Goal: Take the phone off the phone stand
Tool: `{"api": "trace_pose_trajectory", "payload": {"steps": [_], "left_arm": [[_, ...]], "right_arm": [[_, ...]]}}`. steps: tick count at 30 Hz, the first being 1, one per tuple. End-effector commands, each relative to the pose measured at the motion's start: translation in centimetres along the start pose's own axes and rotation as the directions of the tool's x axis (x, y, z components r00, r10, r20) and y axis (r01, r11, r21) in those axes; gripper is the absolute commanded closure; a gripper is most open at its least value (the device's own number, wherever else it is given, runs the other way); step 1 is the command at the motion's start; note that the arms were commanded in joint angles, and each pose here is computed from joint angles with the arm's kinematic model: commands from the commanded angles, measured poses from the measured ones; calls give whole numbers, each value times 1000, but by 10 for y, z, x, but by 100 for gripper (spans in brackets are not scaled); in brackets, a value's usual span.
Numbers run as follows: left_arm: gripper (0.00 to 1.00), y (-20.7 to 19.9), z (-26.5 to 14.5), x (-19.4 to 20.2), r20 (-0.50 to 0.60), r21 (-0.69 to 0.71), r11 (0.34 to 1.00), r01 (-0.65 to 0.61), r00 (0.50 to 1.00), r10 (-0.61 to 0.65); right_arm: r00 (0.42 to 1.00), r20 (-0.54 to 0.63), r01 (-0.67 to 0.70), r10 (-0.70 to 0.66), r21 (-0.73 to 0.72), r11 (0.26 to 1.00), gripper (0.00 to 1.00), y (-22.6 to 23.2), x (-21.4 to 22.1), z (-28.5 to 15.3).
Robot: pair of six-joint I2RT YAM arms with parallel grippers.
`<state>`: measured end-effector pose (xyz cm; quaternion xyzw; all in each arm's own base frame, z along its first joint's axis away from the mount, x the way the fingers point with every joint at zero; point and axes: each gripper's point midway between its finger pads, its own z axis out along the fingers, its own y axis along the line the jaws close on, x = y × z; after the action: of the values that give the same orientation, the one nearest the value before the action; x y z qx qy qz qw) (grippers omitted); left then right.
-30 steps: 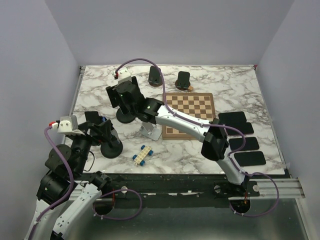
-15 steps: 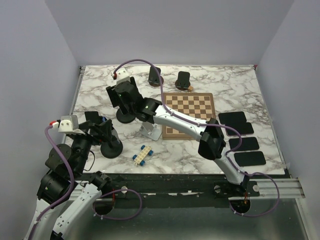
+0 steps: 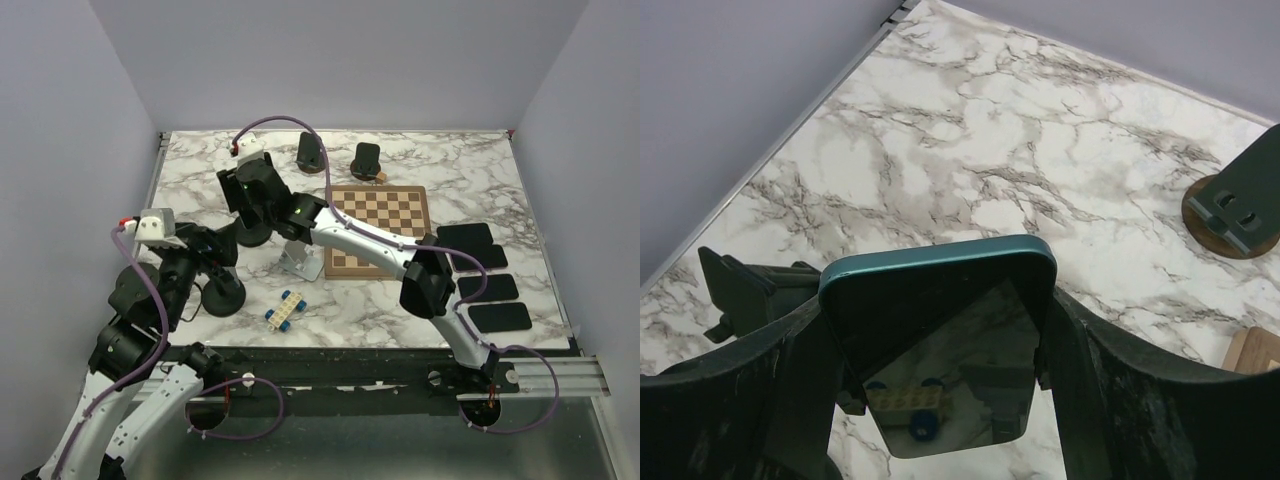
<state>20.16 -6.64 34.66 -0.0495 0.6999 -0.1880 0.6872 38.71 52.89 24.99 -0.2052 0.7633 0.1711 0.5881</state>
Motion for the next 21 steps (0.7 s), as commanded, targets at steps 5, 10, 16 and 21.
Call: {"api": "trace_pose_trajectory", "payload": {"steps": [5, 10, 16, 21], "left_arm": [[1, -20, 27, -29, 45, 41, 999, 20, 999, -21], [1, -16, 46, -27, -7, 36, 999, 36, 999, -35], [2, 8, 68, -6, -92, -37, 998, 53, 994, -56], [9, 14, 87, 9, -161, -10, 997, 81, 984, -81]], "right_arm": [[987, -28, -161, 159, -103, 982, 99, -35, -19, -2], [979, -41, -203, 200, -111, 973, 99, -58, -22, -2], [966, -51, -257, 253, -140, 956, 99, -74, -29, -2], [955, -79, -295, 286, -155, 943, 99, -82, -24, 2]]}}
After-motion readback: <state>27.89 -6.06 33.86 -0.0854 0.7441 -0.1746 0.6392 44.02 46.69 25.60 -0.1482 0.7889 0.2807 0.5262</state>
